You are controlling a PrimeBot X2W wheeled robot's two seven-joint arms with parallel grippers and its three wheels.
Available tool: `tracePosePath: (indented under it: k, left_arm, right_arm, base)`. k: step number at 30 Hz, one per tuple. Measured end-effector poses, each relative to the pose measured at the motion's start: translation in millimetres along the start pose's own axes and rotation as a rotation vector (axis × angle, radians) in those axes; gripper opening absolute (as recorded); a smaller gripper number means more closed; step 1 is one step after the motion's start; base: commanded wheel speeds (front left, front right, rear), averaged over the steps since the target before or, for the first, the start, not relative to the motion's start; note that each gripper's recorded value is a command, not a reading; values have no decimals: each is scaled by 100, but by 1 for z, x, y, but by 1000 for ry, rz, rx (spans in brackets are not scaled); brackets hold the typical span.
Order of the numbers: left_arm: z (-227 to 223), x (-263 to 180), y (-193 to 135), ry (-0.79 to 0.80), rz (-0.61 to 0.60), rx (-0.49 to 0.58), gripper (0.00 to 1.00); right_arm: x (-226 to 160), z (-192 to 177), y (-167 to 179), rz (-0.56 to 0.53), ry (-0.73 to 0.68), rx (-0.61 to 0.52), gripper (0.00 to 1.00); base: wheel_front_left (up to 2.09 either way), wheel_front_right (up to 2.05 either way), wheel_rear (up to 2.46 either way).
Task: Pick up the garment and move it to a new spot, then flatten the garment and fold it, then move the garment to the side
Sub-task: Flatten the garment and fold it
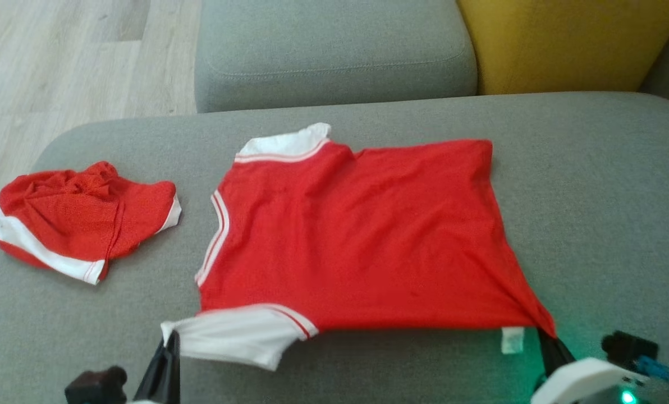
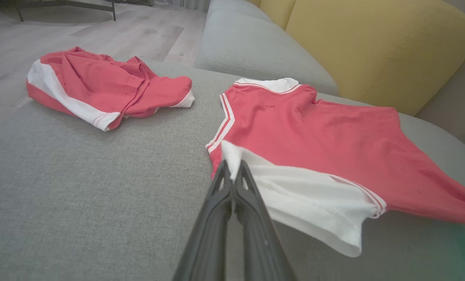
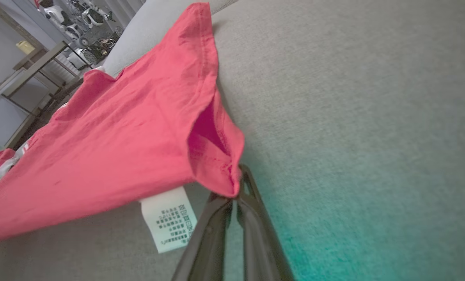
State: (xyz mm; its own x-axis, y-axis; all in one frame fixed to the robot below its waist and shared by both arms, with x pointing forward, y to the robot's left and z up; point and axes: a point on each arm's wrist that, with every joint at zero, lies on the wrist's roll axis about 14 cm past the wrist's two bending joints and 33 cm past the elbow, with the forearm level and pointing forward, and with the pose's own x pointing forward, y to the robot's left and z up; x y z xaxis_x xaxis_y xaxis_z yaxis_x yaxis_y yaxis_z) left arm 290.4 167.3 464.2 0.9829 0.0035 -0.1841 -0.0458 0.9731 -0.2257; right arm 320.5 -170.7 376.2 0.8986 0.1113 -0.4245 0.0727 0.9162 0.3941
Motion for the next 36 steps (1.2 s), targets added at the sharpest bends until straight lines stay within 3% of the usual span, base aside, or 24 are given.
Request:
tracePosePath:
  k: [10, 16, 19, 28, 36]
  left_arm:
    - [5, -7, -9, 25, -20, 7, 0]
    - [24, 24, -18, 6, -84, 41, 0]
    - [34, 44, -25, -9, -116, 37, 0]
    - [42, 108, -40, 8, -173, 58, 0]
    - [27, 147, -42, 45, -183, 50, 0]
  right_arm:
    - [-23, 9, -3, -25, 25, 27, 0]
    - [-20, 18, 4, 11, 51, 200, 0]
    - [-12, 23, 8, 26, 56, 226, 0]
    - [41, 74, 45, 114, 1, 95, 0]
    - [76, 76, 42, 87, 31, 51, 0]
  base:
    - [0, 0, 0]
    - [0, 0, 0]
    - [0, 0, 0]
    - [0, 0, 0]
    - [0, 0, 0]
